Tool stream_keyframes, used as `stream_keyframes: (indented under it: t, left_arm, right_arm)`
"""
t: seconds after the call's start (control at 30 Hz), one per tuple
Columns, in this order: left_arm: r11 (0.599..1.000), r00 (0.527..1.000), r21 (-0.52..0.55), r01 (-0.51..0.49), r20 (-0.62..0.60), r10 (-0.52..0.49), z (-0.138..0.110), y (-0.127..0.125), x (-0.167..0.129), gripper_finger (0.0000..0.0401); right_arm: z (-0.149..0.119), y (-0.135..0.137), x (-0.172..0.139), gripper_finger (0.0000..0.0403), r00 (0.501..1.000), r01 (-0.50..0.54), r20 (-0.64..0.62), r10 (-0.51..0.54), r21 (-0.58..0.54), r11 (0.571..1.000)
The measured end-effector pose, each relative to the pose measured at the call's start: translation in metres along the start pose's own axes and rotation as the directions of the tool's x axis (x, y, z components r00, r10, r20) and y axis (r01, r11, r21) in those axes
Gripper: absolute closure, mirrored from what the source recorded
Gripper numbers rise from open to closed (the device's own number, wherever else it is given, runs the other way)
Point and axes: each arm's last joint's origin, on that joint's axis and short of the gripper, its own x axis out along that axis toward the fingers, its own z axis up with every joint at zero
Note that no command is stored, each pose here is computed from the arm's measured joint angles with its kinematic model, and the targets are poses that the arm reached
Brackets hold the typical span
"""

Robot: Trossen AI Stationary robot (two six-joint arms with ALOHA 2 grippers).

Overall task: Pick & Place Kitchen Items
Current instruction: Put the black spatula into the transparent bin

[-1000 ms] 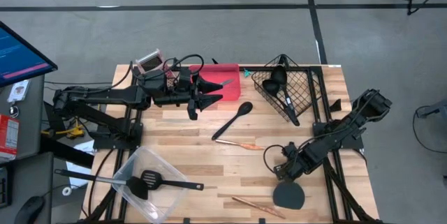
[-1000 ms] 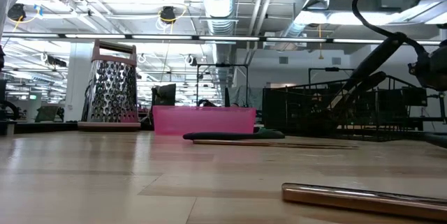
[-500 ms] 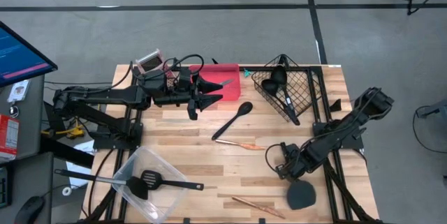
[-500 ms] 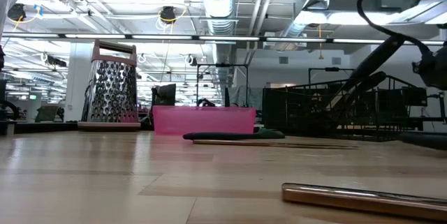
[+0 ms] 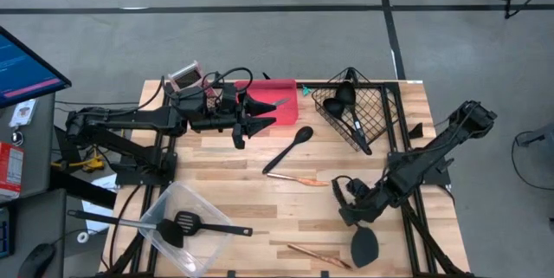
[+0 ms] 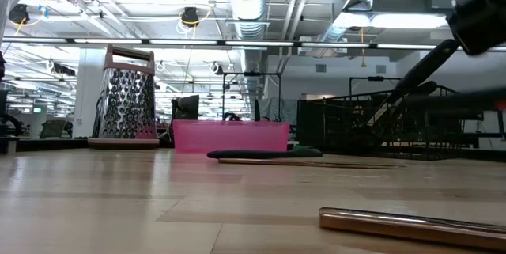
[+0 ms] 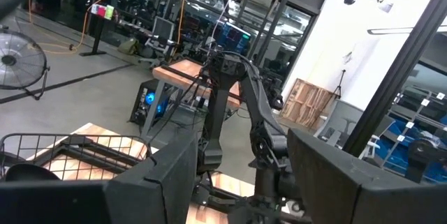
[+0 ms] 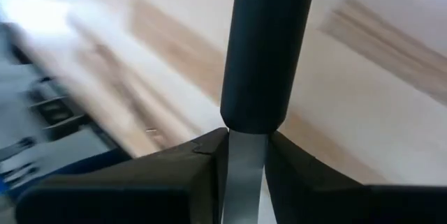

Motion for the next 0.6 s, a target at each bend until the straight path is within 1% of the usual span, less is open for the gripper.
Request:
stream_keyframes:
  t: [0.17,0.37,0.6]
  left_arm:
    - [1.000,1.000,-0.001,0.001,0.002,-0.001,0.000,0.000,0.000,0.0197]
    - [1.000,1.000,-0.015,0.001,0.004,-0.001,0.000,0.000,0.000,0.0197]
    - [0.997,0.997,-0.023,0.068,-0.020,-0.068,0.000,-0.002,0.000,0.0197]
  right_arm:
    - [0.002,0.008,-0.017,0.0331,0.990,-0.133,0.043,0.135,-0.050,0.990]
    - [0.009,0.017,-0.042,0.0331,0.942,-0.295,0.129,0.310,-0.126,0.947]
    - [0.033,0.023,-0.064,0.0331,0.873,-0.376,0.246,0.422,-0.213,0.902]
